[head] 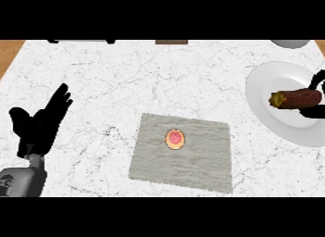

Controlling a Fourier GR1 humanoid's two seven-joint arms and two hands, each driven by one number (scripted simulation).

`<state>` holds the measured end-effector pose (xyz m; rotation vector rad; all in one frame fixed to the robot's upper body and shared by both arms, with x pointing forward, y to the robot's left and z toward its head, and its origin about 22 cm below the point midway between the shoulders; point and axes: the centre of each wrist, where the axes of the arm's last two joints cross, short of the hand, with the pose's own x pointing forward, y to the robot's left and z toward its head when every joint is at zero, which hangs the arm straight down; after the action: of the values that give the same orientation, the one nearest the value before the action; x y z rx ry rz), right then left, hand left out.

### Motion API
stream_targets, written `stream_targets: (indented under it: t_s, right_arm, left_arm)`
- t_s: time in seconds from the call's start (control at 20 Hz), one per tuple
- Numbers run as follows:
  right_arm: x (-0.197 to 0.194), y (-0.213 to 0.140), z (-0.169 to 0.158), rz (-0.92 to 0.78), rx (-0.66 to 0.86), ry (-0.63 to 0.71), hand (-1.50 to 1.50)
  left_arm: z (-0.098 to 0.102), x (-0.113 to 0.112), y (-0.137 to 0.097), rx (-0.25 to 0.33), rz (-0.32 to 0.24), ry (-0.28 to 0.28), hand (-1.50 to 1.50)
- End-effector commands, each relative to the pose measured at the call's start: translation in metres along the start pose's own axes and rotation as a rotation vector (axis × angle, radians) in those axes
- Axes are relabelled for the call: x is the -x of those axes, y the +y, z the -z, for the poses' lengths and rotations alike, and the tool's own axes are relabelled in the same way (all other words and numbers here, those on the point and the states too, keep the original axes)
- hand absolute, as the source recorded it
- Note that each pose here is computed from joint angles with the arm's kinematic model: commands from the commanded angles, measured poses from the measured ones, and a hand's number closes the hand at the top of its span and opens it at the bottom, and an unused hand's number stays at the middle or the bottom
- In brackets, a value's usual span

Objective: Pick the sweet potato from the placemat and place it in the plate

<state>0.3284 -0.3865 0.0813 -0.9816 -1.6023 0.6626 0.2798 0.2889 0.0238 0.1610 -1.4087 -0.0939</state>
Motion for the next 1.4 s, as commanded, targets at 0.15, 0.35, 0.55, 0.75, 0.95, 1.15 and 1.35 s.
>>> stream_targets:
  t_s: [0.15,0.35,0.55,0.75,0.95,1.15,1.35]
  right_arm:
    - [0.049,0.007,0.004,0.124,-0.209,0.155,1.5]
    - [0.058,0.025,0.006,0.103,-0.29,0.025,-1.5]
    - [0.067,-0.013,0.018,0.122,-0.153,-0.099,-1.5]
    - [0.057,-0.009,0.023,0.339,-0.044,-0.257,-1.5]
    - [0.041,-0.019,0.04,0.554,-0.03,-0.305,-1.5]
    - [0.05,-0.037,0.037,0.732,-0.095,-0.145,-1.5]
    - [0.071,-0.046,0.026,0.845,-0.254,-0.072,-1.5]
  left_arm:
    - [0.002,0.007,-0.011,0.032,0.002,-0.005,0.0]
    - [0.005,-0.006,0.0,0.022,0.002,0.006,0.0]
    - [0.009,-0.007,-0.022,0.01,0.005,-0.004,0.0]
    - [0.001,0.009,0.0,-0.014,0.003,-0.011,0.0]
    - [-0.006,0.021,-0.011,-0.008,0.004,0.013,0.0]
    - [0.004,-0.002,0.005,-0.03,0.018,-0.007,0.0]
    - [0.0,0.009,-0.004,-0.005,-0.005,0.001,0.0]
